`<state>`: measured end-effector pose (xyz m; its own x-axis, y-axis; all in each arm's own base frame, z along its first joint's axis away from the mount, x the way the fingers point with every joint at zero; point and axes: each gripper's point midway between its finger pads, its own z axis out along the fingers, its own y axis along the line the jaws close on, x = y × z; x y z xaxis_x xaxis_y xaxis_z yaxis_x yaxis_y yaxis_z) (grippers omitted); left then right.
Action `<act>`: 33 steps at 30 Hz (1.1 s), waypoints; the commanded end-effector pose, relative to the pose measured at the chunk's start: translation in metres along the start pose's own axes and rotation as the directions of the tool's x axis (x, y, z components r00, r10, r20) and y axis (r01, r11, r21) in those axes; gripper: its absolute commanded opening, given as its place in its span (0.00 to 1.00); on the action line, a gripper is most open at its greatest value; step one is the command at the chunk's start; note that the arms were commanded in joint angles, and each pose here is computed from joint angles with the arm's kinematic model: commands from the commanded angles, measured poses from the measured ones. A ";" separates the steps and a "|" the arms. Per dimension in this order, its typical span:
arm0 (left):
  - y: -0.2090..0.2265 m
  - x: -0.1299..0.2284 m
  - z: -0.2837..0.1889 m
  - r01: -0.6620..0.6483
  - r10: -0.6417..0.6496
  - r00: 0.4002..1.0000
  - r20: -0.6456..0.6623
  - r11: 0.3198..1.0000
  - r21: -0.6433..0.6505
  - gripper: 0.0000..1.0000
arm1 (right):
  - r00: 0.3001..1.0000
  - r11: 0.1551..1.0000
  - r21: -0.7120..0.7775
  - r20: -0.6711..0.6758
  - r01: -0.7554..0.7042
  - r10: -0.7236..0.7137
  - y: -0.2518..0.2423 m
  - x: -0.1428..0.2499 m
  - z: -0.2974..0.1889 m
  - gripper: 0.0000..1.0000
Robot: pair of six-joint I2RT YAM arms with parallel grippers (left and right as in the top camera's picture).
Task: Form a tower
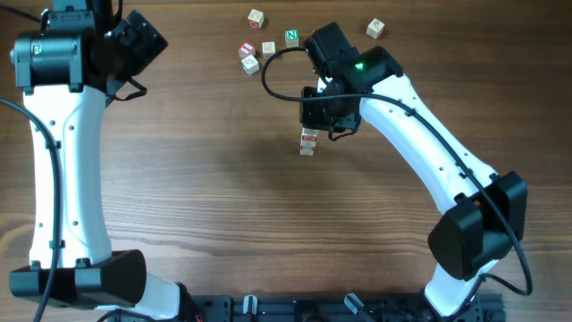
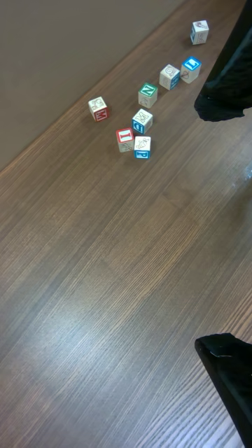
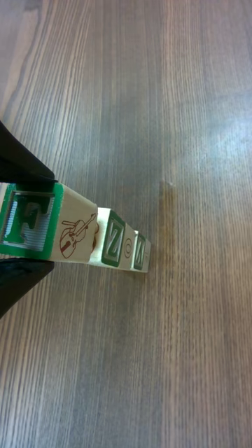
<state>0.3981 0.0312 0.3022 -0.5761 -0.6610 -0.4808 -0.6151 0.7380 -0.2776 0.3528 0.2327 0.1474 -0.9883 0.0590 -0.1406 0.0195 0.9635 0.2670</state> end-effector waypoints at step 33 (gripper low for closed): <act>0.003 -0.003 -0.001 -0.003 0.003 1.000 0.011 1.000 -0.007 1.00 | 1.000 1.000 0.006 -0.017 0.002 -0.002 -0.003 0.001 0.016 0.27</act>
<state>0.3981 0.0312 0.3022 -0.5762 -0.6610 -0.4806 -0.6152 0.7380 -0.2774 0.3550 0.2336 0.1417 -0.9876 0.0592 -0.1455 0.0183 0.9633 0.2677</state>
